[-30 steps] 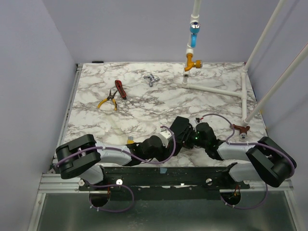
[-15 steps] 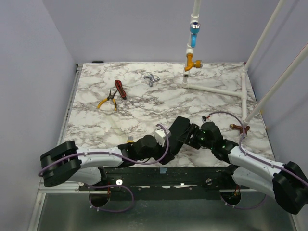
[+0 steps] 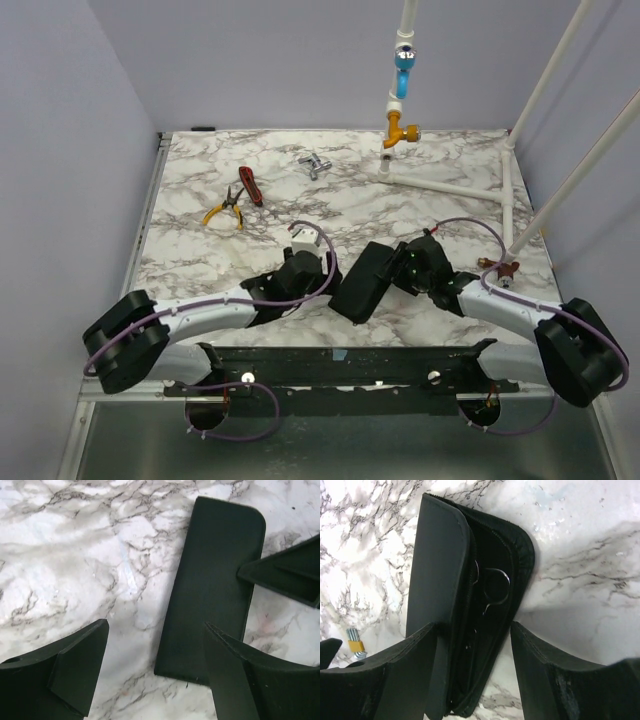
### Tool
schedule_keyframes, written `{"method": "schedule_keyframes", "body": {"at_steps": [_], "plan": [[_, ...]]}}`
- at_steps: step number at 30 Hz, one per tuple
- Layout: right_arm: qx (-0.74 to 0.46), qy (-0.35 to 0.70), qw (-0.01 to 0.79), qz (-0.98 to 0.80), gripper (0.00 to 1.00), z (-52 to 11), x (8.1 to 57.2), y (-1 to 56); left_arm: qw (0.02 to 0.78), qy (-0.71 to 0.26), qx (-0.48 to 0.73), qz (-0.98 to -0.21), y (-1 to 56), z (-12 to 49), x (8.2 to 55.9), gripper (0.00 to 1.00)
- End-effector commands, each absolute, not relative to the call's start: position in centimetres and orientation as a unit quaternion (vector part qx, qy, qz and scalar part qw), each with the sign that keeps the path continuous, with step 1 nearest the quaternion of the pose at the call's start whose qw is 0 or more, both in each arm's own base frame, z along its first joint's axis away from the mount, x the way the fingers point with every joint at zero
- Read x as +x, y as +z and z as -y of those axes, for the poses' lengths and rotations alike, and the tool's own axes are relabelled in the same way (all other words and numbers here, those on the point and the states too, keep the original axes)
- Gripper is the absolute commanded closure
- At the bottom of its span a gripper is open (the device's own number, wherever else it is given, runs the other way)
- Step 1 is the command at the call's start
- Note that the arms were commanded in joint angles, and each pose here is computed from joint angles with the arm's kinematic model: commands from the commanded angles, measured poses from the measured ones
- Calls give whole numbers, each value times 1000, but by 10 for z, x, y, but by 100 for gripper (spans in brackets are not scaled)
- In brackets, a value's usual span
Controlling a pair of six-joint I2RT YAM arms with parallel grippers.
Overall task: Sort the hair-cutting tools
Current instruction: Zip the hairdressing tool bag at the center of the board.
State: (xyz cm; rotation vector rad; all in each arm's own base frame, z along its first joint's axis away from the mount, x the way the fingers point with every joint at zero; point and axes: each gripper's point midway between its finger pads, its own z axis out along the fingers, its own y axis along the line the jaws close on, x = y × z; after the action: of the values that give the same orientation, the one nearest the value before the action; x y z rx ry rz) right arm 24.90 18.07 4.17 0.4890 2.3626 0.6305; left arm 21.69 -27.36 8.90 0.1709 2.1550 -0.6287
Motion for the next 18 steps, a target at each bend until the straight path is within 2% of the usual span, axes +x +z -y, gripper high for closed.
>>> {"method": "schedule_keyframes", "body": {"at_steps": [1,7,10,18], "plan": [[185,236,331,-895,36,-185,267,40,433,-213,51,-875,88,284,249,23],[187,248,297,-903,36,-186,252,20,395,-249,104,-878,64,316,245,26],[181,263,289,-902,40,-190,246,16,384,-283,127,-870,60,328,237,29],[165,282,252,-911,61,-197,229,-1,357,-346,154,-854,55,343,217,37]]}}
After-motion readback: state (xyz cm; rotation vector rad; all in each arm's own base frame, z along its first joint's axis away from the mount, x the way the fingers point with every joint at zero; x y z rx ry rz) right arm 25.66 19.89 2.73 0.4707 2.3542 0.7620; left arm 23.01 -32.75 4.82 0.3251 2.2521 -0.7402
